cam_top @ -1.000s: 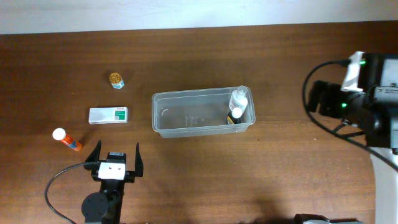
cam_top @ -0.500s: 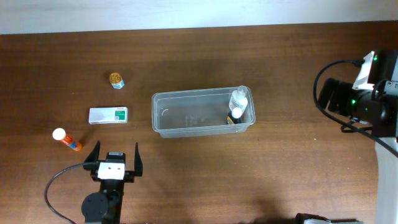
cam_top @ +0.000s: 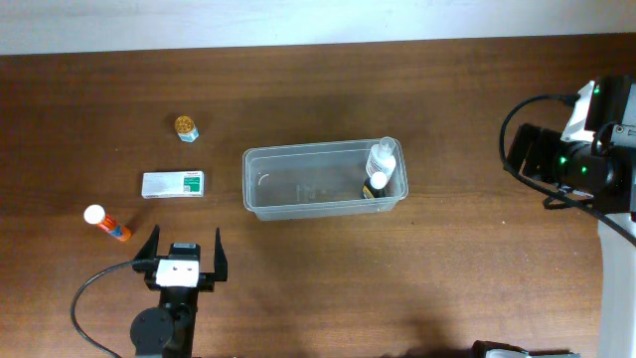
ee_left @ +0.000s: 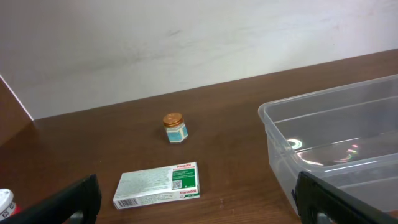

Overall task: Pack container
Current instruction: 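Open the right gripper and retract it to the right, then move the left gripper over the Tiger Balm jar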

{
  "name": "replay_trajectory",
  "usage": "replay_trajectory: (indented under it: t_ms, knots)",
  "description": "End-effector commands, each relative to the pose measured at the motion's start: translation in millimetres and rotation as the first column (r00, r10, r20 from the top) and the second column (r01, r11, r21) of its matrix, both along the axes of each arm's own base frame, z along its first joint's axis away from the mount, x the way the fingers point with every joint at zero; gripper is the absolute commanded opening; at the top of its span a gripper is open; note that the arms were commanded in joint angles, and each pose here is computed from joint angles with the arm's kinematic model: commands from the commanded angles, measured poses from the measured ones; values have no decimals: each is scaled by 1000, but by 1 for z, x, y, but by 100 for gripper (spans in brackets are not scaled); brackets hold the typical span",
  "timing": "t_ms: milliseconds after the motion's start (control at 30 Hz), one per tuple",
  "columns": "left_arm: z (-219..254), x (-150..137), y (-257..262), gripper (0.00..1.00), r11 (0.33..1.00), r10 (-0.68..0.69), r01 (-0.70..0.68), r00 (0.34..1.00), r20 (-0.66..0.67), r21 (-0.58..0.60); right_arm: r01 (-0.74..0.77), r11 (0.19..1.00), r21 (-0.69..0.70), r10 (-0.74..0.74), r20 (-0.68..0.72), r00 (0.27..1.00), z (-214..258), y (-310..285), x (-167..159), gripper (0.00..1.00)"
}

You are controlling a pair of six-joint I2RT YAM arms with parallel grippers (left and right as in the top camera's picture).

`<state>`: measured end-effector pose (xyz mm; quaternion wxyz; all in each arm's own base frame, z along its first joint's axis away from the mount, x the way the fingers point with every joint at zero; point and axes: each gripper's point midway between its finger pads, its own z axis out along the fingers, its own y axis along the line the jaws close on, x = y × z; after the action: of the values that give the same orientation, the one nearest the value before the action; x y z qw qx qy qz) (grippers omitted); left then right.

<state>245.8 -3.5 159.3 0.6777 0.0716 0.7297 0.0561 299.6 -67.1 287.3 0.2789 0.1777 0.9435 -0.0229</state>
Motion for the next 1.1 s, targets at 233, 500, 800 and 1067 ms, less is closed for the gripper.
replay_trajectory:
  t_ms: [233,500,800,1067]
  knots:
    - [29,-6,-42,99,968,-244,249,964,108,-42,16,1000,5,-17,14,1000,5,-2,2,98]
    - [97,-14,-54,100,939,-307,318,947,97,-131,16,1000,5,-17,14,1000,5,-2,2,98]
    - [157,9,-83,99,879,-476,461,841,-259,-119,16,1000,5,-17,14,1000,5,-2,2,98]
    - [173,36,-83,99,875,-475,425,663,-579,-231,16,1000,5,-17,14,1000,5,-2,2,98]
